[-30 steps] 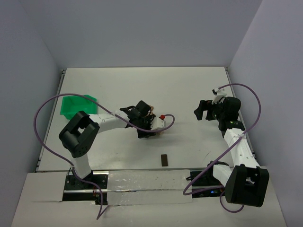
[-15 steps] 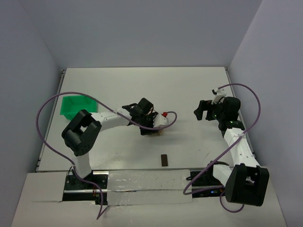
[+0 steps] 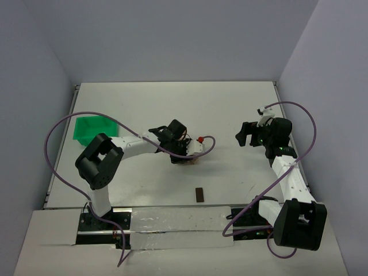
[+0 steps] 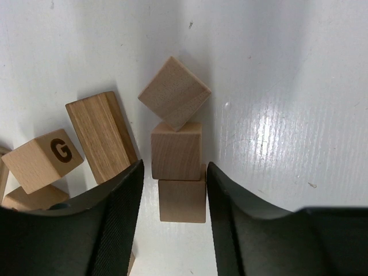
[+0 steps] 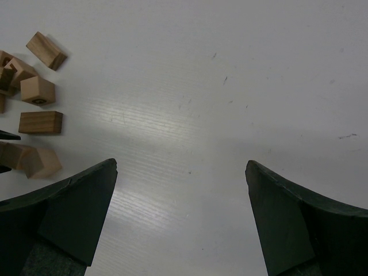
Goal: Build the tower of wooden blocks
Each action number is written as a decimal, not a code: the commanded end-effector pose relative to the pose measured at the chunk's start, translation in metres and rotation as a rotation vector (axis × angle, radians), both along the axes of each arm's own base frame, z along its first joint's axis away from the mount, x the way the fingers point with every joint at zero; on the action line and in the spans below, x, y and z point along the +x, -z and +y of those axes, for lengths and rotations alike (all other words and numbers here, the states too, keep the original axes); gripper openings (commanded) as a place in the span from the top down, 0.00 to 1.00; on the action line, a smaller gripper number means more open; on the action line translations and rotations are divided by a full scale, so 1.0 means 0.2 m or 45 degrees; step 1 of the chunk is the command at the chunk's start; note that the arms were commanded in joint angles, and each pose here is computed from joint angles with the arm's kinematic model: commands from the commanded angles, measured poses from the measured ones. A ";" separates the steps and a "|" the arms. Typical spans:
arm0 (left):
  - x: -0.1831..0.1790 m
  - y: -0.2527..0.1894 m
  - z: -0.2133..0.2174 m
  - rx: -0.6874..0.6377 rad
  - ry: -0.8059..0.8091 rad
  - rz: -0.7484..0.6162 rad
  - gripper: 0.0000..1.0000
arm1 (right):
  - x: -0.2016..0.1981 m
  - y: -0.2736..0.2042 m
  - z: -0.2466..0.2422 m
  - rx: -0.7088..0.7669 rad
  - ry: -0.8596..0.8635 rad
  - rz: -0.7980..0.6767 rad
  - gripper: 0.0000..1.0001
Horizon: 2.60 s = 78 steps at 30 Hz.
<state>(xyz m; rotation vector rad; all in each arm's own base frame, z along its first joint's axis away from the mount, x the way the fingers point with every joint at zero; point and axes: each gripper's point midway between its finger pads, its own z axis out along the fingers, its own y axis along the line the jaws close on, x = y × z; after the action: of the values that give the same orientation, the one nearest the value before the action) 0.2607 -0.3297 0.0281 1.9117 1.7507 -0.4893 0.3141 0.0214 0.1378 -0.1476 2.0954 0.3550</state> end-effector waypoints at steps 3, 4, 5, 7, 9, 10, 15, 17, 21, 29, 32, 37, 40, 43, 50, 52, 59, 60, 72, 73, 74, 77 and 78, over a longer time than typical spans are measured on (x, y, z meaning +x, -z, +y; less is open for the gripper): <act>-0.03 -0.04 -0.06 -0.049 0.049 0.017 0.52 | 0.05 -0.11 -0.01 -0.017 -0.005 -0.066 0.00; -0.03 -0.04 -0.05 -0.048 0.049 0.017 0.54 | 0.05 -0.11 -0.02 -0.017 -0.004 -0.066 0.00; -0.03 -0.04 -0.05 -0.046 0.049 0.019 0.56 | 0.05 -0.11 -0.02 -0.017 -0.003 -0.066 0.00; -0.04 -0.04 -0.05 -0.050 0.050 0.017 0.58 | 0.05 -0.11 -0.01 -0.017 -0.004 -0.065 0.00; -0.05 -0.04 -0.05 -0.051 0.050 0.022 0.60 | 0.05 -0.11 -0.01 -0.017 -0.005 -0.068 0.00; -0.05 -0.04 -0.05 -0.051 0.049 0.022 0.61 | 0.05 -0.11 -0.01 -0.017 -0.005 -0.067 0.00; -0.08 -0.05 -0.02 -0.051 0.037 0.028 0.64 | 0.05 -0.11 -0.02 -0.018 -0.003 -0.066 0.00; -0.09 -0.06 -0.01 -0.055 0.020 0.026 0.65 | 0.05 -0.11 -0.01 -0.017 -0.005 -0.067 0.00; -0.11 -0.09 0.01 -0.067 -0.035 0.037 0.66 | 0.05 -0.12 -0.01 -0.014 -0.005 -0.069 0.00; -0.16 -0.03 0.07 -0.044 -0.092 0.061 0.67 | 0.05 -0.12 -0.01 -0.009 -0.004 -0.068 0.00; -0.16 -0.02 0.08 -0.041 -0.101 0.063 0.66 | 0.05 -0.11 -0.01 -0.010 -0.003 -0.066 0.00; -0.15 -0.01 0.07 -0.040 -0.120 0.065 0.56 | 0.05 -0.11 -0.01 -0.010 -0.003 -0.066 0.00; -0.14 -0.02 0.06 -0.045 -0.121 0.060 0.46 | 0.05 -0.11 -0.01 -0.010 -0.003 -0.062 0.00; -0.14 -0.03 0.06 -0.047 -0.128 0.059 0.41 | 0.05 -0.11 -0.01 -0.012 -0.002 -0.065 0.00; -0.12 -0.15 0.03 -0.059 -0.106 0.039 0.34 | 0.05 -0.11 -0.01 -0.009 -0.003 -0.065 0.00; -0.10 -0.26 0.00 -0.096 -0.088 0.022 0.33 | 0.05 -0.12 -0.01 -0.010 -0.003 -0.067 0.00; -0.02 -0.61 -0.09 -0.248 -0.075 -0.050 0.33 | 0.05 -0.11 -0.01 -0.007 -0.006 -0.063 0.00; 0.00 -0.63 -0.09 -0.260 -0.084 -0.048 0.33 | 0.05 -0.11 -0.01 -0.006 -0.006 -0.061 0.00; 0.23 -0.34 -0.13 -0.130 -0.173 -0.004 0.39 | 0.05 -0.10 -0.01 -0.010 -0.010 -0.051 0.00; 0.24 -0.31 -0.13 -0.117 -0.174 0.002 0.39 | 0.05 -0.10 -0.01 -0.013 -0.009 -0.050 0.00; 0.26 -0.28 -0.13 -0.105 -0.177 0.007 0.39 | 0.05 -0.09 -0.01 -0.016 -0.008 -0.051 0.00; 0.27 -0.25 -0.13 -0.087 -0.180 0.009 0.39 | 0.06 -0.09 -0.01 -0.015 -0.009 -0.048 0.00; 0.27 -0.22 -0.13 -0.075 -0.183 0.016 0.39 | 0.06 -0.09 -0.01 -0.012 -0.010 -0.046 0.00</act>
<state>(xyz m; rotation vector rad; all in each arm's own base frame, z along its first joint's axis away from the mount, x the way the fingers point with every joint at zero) 0.3016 -0.3434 0.0562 1.7404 1.9025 -0.5037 0.3142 0.0214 0.1355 -0.1445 2.1088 0.3598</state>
